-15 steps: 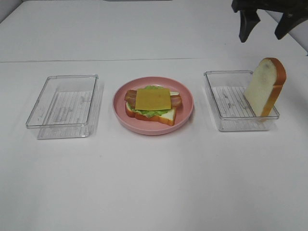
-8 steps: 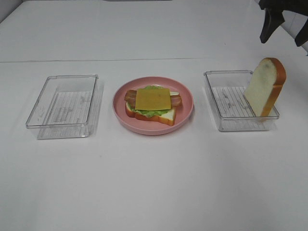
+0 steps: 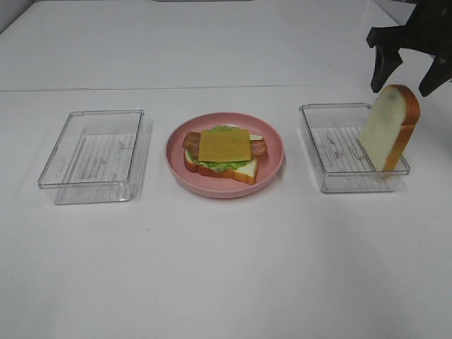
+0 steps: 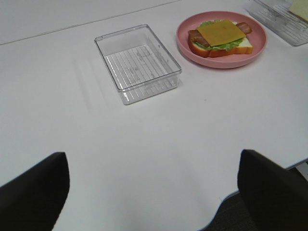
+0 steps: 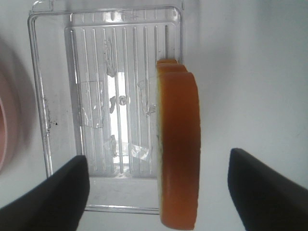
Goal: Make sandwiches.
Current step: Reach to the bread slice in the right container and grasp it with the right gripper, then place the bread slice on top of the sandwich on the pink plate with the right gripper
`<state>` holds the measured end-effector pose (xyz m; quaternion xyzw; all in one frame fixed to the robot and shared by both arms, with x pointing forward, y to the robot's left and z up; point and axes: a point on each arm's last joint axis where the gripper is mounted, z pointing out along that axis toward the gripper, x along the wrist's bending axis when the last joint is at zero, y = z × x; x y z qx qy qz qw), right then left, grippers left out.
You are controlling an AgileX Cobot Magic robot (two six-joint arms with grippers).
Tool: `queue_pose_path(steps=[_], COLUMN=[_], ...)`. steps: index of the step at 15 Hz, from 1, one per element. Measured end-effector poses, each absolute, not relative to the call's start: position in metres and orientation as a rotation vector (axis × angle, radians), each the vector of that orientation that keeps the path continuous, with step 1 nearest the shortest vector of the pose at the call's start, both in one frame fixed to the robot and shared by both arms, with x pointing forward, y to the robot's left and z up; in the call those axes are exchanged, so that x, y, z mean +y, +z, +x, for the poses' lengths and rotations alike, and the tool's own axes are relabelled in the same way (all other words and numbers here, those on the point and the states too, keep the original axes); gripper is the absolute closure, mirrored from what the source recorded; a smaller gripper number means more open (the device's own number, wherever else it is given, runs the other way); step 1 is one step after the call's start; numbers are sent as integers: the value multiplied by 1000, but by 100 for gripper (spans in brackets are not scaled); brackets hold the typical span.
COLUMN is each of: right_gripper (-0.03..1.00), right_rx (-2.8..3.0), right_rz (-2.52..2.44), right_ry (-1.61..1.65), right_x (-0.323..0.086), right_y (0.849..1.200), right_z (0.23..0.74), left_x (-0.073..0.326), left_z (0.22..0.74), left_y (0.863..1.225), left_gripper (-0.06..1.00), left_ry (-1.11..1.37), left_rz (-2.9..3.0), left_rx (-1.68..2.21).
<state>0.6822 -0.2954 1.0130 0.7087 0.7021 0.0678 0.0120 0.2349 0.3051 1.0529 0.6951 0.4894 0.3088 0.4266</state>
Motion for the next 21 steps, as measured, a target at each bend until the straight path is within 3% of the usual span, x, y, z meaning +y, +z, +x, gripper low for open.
queue_pose_path(steps=[5,9,13,18,21], right_gripper=[23,38,76,76,76], right_rx=[2214,2229,2229,2194,2167], right_rz=[2239,2259,2259,2278,2273], right_ry=[151,114,114,134,301], right_x=[-296,-296,-296,-296,-290], right_y=[991,976,976,983,1022], right_z=[687,690,690,689,680], left_x=[305,305,305,305,305], left_z=[235,235,235,235,235], left_y=[1053,1053,1053,1053,1053], left_gripper=[5,5,5,5,5], left_ry=[772,772,772,772,772], left_rz=[1737,1737,1737,1737,1737], left_rx=[1223,1223,1223,1223,1223])
